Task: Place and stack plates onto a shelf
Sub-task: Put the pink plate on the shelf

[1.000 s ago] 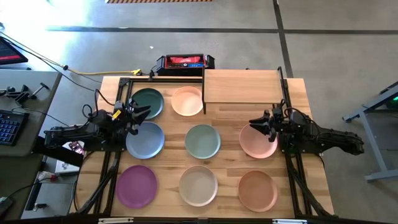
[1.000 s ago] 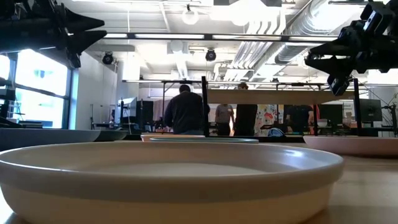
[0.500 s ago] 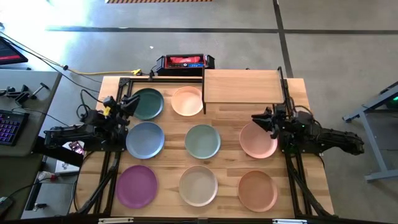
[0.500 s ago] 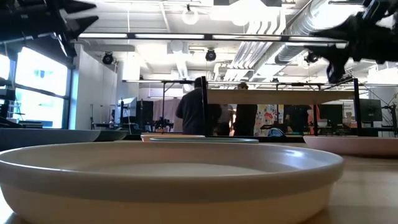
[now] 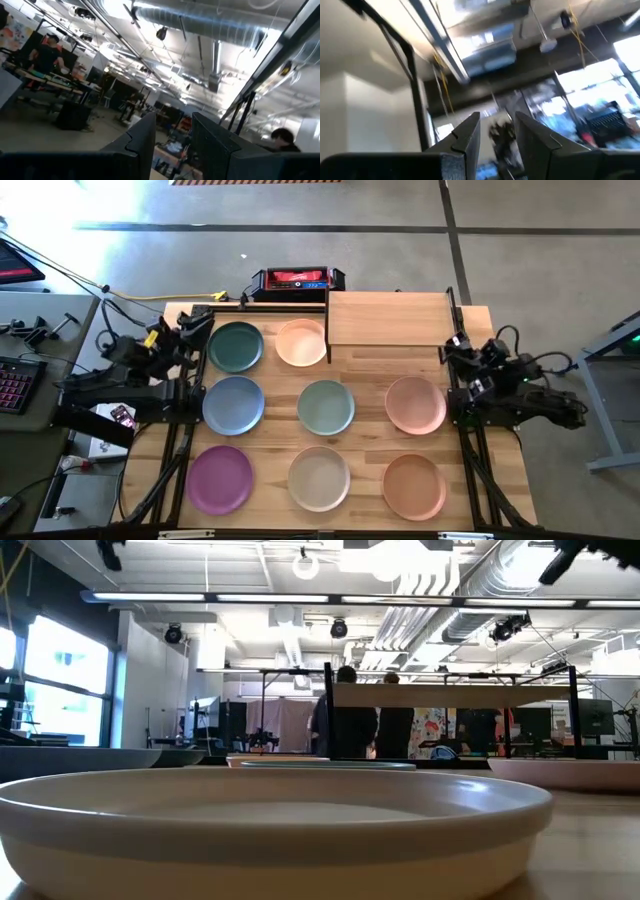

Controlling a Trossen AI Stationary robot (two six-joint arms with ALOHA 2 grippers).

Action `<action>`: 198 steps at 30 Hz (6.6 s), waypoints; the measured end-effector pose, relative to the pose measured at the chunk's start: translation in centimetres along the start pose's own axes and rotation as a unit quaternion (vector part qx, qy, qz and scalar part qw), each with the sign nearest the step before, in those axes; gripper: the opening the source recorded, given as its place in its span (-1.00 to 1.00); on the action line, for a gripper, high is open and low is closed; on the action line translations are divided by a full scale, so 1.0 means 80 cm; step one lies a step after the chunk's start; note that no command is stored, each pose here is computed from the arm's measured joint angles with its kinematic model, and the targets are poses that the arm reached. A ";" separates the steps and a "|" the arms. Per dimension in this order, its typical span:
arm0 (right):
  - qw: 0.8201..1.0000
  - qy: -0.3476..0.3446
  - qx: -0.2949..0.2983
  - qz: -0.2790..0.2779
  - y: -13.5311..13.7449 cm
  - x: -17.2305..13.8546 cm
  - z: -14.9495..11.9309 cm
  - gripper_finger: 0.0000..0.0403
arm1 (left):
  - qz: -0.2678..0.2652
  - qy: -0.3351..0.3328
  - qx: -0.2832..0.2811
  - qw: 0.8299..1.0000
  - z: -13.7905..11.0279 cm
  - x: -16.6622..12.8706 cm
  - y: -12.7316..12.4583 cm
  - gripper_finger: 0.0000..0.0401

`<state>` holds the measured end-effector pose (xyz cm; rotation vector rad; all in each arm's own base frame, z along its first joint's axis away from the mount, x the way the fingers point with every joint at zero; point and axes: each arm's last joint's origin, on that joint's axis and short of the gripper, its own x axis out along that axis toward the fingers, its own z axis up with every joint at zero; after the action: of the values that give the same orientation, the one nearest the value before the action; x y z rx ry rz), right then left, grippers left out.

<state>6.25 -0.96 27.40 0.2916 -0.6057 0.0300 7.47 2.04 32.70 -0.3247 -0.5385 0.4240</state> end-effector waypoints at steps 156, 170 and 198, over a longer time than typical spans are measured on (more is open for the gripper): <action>0.488 0.739 0.132 -0.446 0.078 0.243 -0.177 -1.00 | 0.035 0.290 0.093 0.952 -0.026 0.010 0.000 -0.42; 0.506 0.733 0.071 -0.449 0.089 0.269 -0.118 -1.00 | 0.038 0.289 0.094 0.952 -0.026 0.010 0.000 -0.42; 0.528 0.746 -0.135 -0.382 -0.018 0.300 -0.063 -1.00 | 0.097 0.263 0.113 0.953 -0.023 0.010 0.004 -0.42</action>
<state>28.99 -2.30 36.68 0.1116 1.3139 -0.6254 9.05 2.36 31.42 -0.2569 0.0669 0.5595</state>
